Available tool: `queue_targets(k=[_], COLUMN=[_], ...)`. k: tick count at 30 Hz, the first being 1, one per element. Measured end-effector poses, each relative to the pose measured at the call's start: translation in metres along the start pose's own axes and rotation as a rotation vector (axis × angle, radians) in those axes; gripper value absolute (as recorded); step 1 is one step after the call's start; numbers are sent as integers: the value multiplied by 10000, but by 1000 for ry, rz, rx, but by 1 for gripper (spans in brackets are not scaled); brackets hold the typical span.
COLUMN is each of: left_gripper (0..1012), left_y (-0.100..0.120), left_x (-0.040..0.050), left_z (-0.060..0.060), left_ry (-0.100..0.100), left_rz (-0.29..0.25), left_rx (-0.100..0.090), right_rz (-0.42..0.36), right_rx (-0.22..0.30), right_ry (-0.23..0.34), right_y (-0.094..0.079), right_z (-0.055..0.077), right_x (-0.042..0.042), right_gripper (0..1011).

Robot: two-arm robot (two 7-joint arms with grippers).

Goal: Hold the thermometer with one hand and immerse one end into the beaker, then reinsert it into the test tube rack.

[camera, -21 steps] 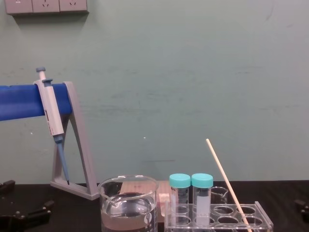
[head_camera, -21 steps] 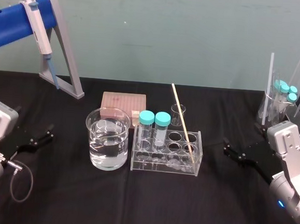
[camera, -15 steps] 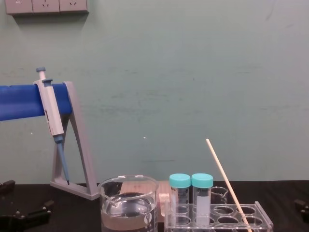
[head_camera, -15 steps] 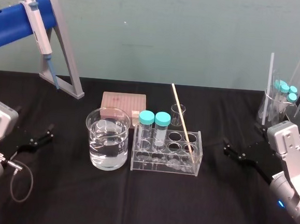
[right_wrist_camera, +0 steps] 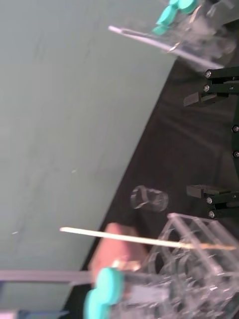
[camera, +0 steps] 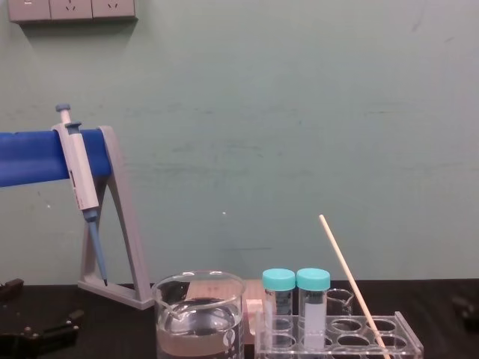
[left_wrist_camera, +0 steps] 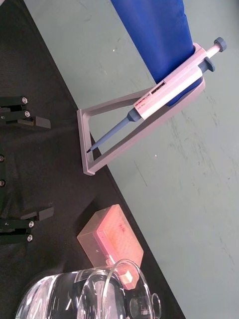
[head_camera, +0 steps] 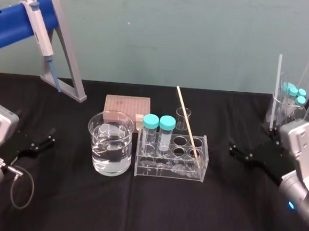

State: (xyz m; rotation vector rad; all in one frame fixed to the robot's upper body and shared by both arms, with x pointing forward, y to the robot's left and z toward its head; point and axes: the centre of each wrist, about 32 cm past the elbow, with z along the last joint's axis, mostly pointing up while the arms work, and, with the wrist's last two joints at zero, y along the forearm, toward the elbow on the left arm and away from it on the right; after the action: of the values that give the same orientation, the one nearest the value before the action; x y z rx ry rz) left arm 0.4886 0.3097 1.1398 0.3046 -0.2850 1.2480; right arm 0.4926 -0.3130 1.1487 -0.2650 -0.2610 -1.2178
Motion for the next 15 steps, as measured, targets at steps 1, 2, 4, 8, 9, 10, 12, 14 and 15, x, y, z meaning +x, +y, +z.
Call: queue_targets(k=[1,2,4,8,9,10,12,14,15], left_gripper=[1004,1004,1004,1004,1004,1004,1004,1004,1004], left_y=[0,0,0,0,0,0,0,0,0], left_x=[0,0,0,0,0,0,0,0,0], left_z=[0,0,0,0,0,0,0,0,0], left_ry=[0,0,0,0,0,0,0,0,0], left_rz=[0,0,0,0,0,0,0,0,0], left_rx=[0,0,0,0,0,0,0,0,0], right_rz=[7,20,34,66,83,90,105,140,151], right_rx=[5,12,20,33,35,33,30,21,19], right_ry=[11,37,63,122,138,143,151,175,184], right_y=[7,25,43,94,118,131,157,206,220], right_z=[25,90,171,402,509,560,676,871,921], right_x=[16,58,105,221,264,285,322,386,397], right_gripper=[1003,1003,1003,1003,1003,1003,1003,1003,1003])
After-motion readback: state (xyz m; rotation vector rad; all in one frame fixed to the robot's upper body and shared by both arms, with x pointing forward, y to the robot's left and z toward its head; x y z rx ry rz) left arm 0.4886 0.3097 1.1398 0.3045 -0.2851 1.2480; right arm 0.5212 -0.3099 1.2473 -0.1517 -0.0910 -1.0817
